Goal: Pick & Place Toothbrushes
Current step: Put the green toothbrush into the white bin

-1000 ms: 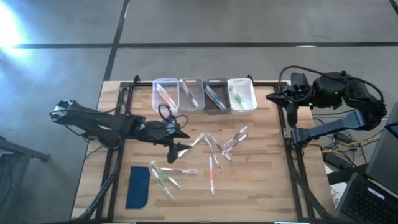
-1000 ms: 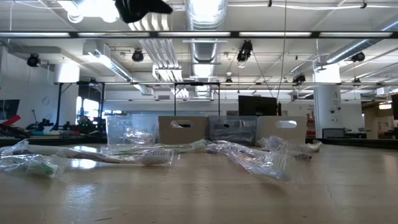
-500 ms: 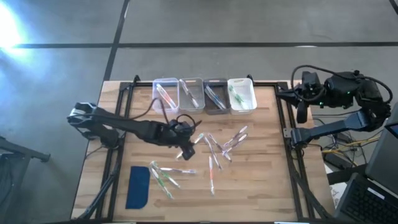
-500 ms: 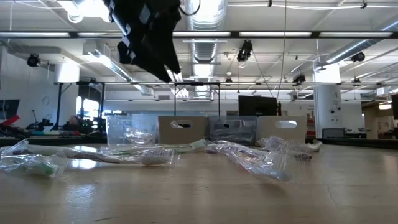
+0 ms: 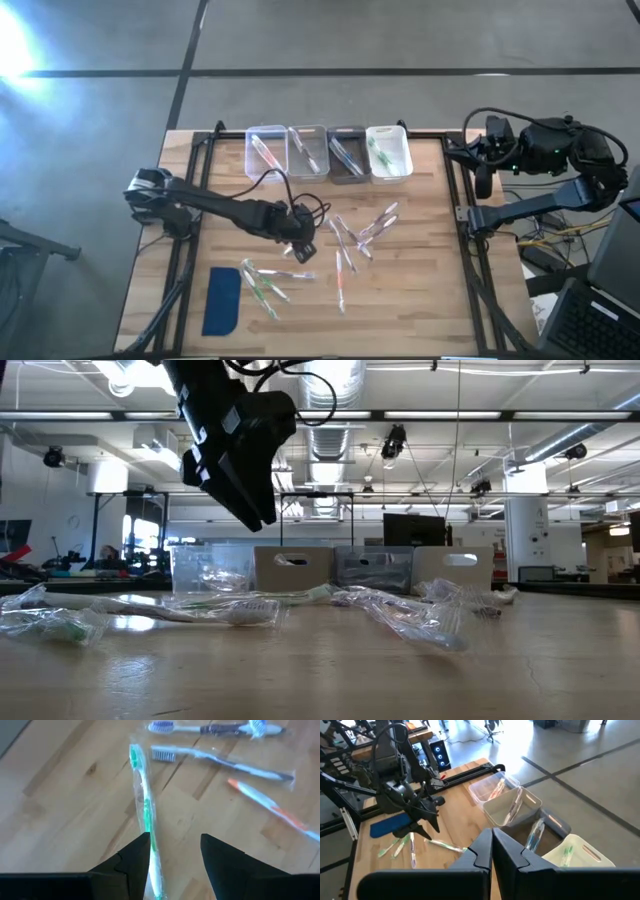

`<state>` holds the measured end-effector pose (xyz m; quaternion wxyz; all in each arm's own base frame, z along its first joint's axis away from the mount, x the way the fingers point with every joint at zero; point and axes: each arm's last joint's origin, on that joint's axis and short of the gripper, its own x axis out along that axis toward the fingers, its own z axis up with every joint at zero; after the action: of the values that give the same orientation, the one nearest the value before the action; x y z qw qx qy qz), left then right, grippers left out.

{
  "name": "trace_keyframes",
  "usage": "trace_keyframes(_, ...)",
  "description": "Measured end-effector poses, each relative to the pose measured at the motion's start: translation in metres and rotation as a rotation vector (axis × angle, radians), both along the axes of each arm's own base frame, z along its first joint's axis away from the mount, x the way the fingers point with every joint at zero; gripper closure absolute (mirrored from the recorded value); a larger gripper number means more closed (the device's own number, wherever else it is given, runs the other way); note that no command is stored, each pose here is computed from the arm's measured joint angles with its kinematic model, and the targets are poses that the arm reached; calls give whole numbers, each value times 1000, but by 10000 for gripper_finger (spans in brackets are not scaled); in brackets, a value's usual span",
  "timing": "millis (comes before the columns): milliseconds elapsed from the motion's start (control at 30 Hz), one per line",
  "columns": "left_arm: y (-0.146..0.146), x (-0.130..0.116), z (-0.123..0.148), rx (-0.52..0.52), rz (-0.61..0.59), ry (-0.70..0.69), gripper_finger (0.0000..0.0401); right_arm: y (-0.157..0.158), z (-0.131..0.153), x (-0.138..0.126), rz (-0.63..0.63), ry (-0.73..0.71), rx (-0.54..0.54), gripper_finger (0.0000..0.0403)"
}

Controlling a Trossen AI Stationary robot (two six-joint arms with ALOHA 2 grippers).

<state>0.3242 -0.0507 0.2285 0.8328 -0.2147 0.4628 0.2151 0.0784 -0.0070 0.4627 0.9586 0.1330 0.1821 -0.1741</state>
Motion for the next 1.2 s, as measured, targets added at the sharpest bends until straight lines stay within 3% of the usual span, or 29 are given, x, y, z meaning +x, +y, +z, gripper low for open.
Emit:
trace_keyframes(933, -6, 16, -77, -83, -40, 287, 235, 0, 0, 0, -11, -4, 7, 394)
trace_keyframes(1200, -6, 15, -77, -105, -25, 293, 303, 0, -1, 1, -13, 0, 11, 394)
